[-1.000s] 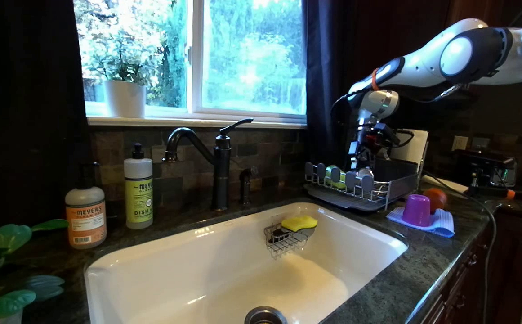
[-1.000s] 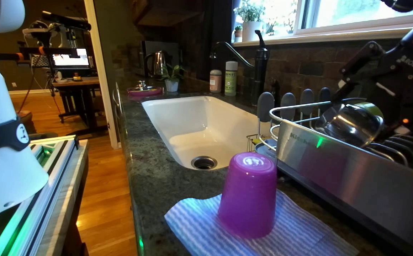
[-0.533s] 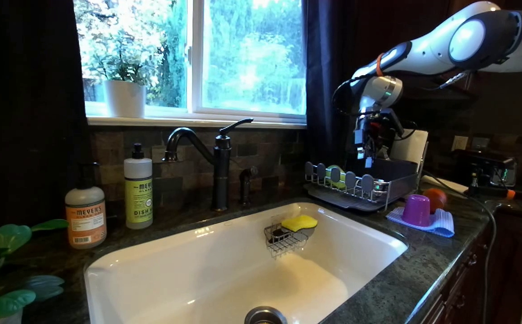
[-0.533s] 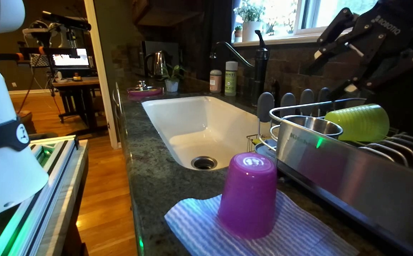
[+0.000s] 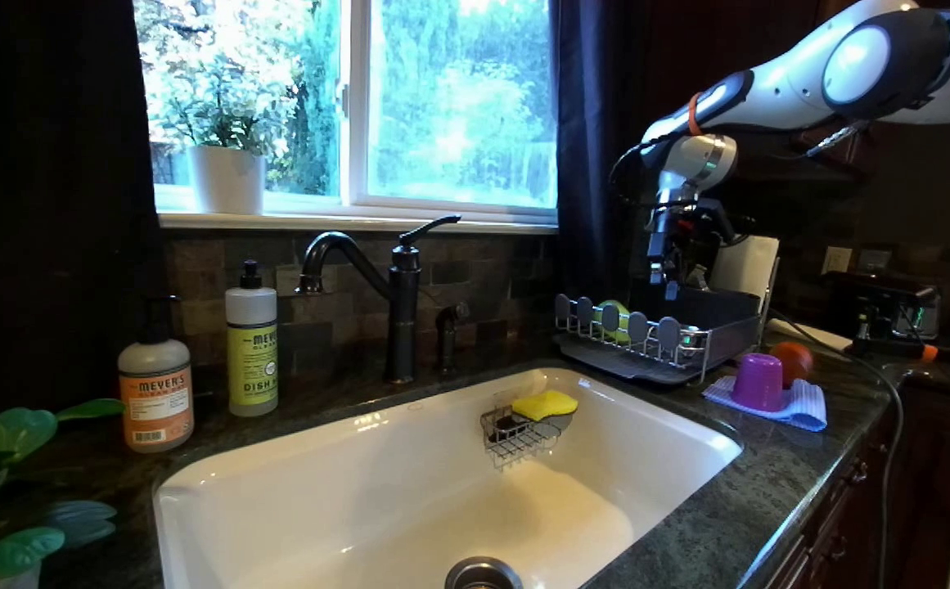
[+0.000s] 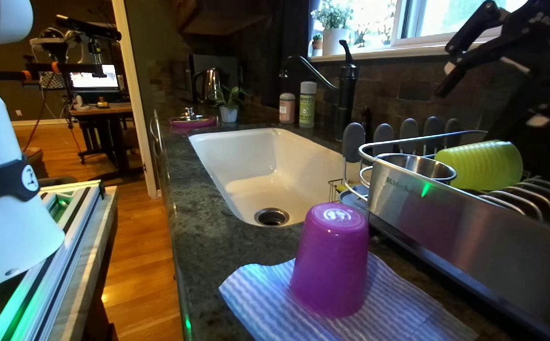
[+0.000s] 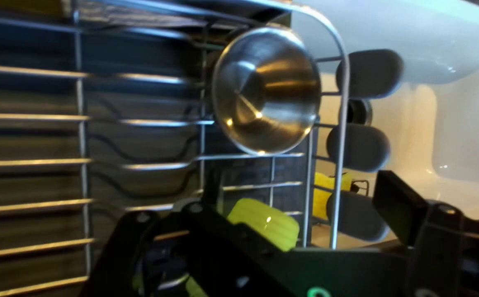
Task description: Move the yellow cup on the drying rack and place it next to the purple cup
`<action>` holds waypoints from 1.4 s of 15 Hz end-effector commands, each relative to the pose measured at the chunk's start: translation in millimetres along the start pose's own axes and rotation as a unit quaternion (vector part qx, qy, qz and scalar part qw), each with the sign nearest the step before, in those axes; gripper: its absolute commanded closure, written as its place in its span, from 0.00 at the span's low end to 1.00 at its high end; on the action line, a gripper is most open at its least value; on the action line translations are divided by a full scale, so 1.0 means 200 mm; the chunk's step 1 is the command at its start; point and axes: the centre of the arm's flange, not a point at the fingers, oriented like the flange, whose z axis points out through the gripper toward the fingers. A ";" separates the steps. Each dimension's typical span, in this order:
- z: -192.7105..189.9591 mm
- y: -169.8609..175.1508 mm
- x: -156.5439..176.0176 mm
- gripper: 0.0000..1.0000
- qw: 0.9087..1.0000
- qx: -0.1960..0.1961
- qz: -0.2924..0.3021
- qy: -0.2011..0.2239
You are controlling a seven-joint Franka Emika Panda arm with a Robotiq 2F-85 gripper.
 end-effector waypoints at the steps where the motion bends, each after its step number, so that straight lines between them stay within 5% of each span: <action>1: -0.04 -0.04 -0.03 0.00 0.995 -0.055 -0.060 0.066; 7: 0.02 -0.09 0.14 0.00 0.978 0.016 -0.208 0.016; 8: 0.02 -0.12 0.11 0.00 0.984 -0.009 -0.174 0.035; 10: 0.04 -0.12 0.12 0.00 0.981 0.005 -0.194 0.023; 16: 0.09 -0.05 0.31 0.00 0.949 -0.071 -0.290 0.104; 21: 0.22 0.00 0.40 0.00 0.941 -0.042 -0.319 0.108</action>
